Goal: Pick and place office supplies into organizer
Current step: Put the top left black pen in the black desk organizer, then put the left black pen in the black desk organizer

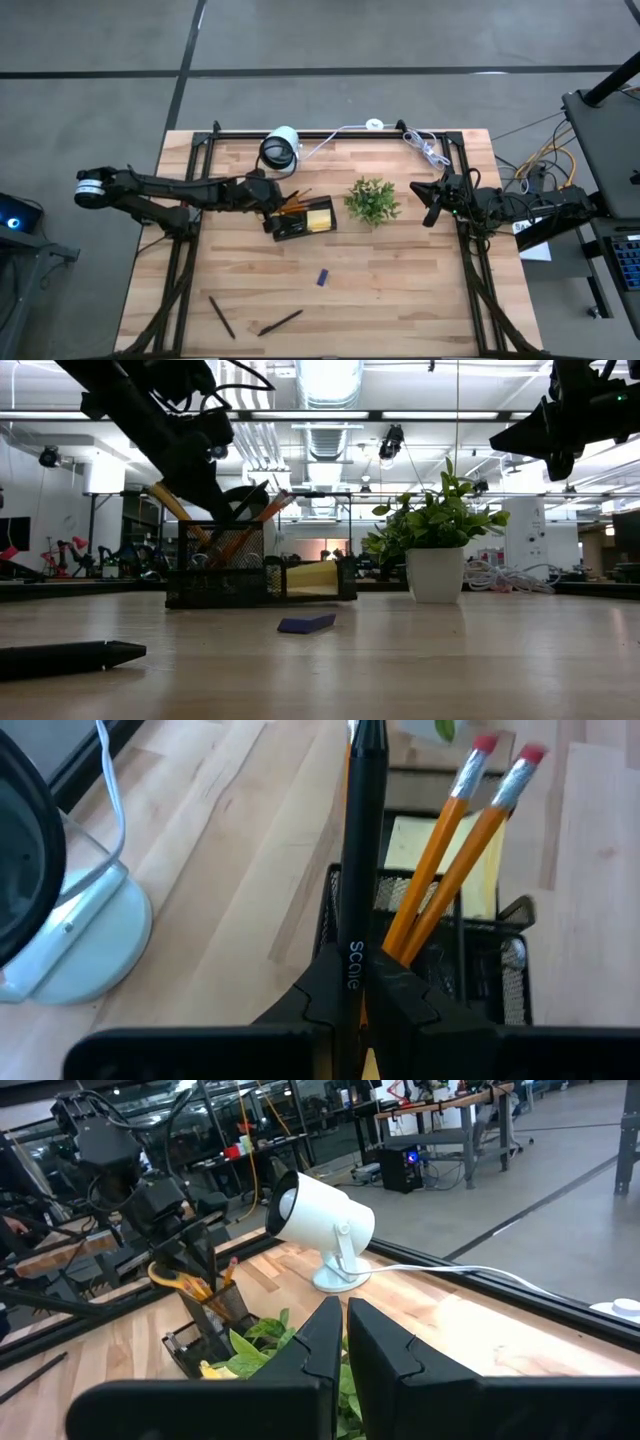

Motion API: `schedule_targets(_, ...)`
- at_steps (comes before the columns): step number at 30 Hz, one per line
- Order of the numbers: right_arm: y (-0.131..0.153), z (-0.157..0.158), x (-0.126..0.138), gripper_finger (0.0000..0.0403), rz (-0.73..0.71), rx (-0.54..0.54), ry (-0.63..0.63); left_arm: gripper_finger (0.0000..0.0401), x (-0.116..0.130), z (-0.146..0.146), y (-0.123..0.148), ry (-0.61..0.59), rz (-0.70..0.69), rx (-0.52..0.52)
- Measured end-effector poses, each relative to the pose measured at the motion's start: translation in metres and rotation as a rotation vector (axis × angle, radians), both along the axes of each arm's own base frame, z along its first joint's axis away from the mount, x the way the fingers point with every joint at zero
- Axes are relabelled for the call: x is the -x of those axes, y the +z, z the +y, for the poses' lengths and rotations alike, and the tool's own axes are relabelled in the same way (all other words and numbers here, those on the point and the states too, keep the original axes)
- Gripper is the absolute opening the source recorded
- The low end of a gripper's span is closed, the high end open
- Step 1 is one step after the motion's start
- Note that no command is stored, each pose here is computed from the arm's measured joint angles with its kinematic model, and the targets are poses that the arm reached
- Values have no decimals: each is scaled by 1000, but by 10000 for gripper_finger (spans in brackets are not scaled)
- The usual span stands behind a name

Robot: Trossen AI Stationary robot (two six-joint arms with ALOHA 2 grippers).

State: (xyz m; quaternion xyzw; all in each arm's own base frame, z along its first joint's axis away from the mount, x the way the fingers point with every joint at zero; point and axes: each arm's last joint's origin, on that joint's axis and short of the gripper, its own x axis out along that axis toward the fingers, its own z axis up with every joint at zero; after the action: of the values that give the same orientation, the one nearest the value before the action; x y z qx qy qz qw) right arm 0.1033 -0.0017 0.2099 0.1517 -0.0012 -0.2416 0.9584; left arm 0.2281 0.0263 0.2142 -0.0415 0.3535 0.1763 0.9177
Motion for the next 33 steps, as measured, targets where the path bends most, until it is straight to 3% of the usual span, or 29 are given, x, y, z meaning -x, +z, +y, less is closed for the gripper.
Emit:
schedule_targets(7,0,0,0,13,0,0,0,22,-1,0,1,0,-7,0)
schedule_targets(21,0,0,0,13,3,6,1,135,-2,0,4,-2,-39,-1)
schedule_targets(33,0,0,0,13,4,7,0,144,-18,1,44,-2,-220,-18)
